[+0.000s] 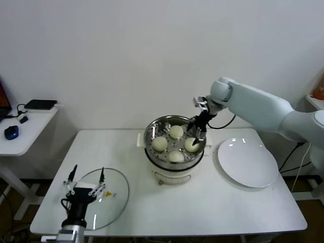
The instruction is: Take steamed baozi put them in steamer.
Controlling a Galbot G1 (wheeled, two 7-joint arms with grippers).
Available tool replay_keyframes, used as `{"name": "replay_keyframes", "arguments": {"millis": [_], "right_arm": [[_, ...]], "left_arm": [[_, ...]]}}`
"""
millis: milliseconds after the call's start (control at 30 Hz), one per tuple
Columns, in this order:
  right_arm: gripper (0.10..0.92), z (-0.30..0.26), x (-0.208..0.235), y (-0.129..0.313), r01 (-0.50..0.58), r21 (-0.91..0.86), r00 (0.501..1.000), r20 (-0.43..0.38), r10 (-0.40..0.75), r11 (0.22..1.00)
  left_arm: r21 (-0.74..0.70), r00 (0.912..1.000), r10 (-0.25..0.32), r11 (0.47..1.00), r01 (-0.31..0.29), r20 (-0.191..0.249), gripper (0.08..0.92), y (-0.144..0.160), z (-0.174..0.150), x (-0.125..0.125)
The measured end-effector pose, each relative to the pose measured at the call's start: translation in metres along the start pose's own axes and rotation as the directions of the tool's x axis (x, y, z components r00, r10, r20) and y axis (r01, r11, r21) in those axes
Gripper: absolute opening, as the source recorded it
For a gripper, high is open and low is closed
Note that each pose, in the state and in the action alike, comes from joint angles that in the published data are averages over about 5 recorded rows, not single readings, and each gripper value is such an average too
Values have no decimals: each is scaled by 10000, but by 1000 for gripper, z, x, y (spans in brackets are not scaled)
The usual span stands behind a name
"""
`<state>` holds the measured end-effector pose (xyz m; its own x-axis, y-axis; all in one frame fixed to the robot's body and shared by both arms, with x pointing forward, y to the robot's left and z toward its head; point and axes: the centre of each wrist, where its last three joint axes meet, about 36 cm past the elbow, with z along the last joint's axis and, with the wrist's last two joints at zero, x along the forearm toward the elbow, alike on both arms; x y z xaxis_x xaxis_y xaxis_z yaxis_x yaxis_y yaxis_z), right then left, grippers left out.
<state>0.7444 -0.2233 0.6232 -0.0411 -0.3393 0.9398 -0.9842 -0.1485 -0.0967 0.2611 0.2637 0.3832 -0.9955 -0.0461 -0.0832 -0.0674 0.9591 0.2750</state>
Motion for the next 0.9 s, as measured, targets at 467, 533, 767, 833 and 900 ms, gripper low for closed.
{"name": "replay_keyframes", "arguments": {"millis": [467, 533, 767, 833, 900], "right_arm": [[823, 33, 43, 25, -1761, -434, 9644, 1927, 1812, 9834], [823, 41, 51, 31, -2102, -578, 9501, 2232, 2179, 9759], [823, 87, 67, 65, -3342, -1454, 8752, 3187, 3639, 9312], [823, 102, 69, 79, -3769, -1774, 8445, 3373, 4160, 9091], [823, 117, 69, 94, -4241, -2082, 8095, 3493, 4720, 8814]], "left_arm": [[-38, 10000, 11, 10000, -11, 28, 823, -3, -5, -1], [-42, 10000, 11, 10000, -10, 38, 823, -4, -6, -1], [-90, 10000, 28, 10000, -28, 52, 823, -6, -9, -1], [-102, 10000, 34, 9999, -34, 38, 823, -7, -9, 0], [-102, 10000, 33, 9999, -32, 23, 823, -8, -9, 1]]}}
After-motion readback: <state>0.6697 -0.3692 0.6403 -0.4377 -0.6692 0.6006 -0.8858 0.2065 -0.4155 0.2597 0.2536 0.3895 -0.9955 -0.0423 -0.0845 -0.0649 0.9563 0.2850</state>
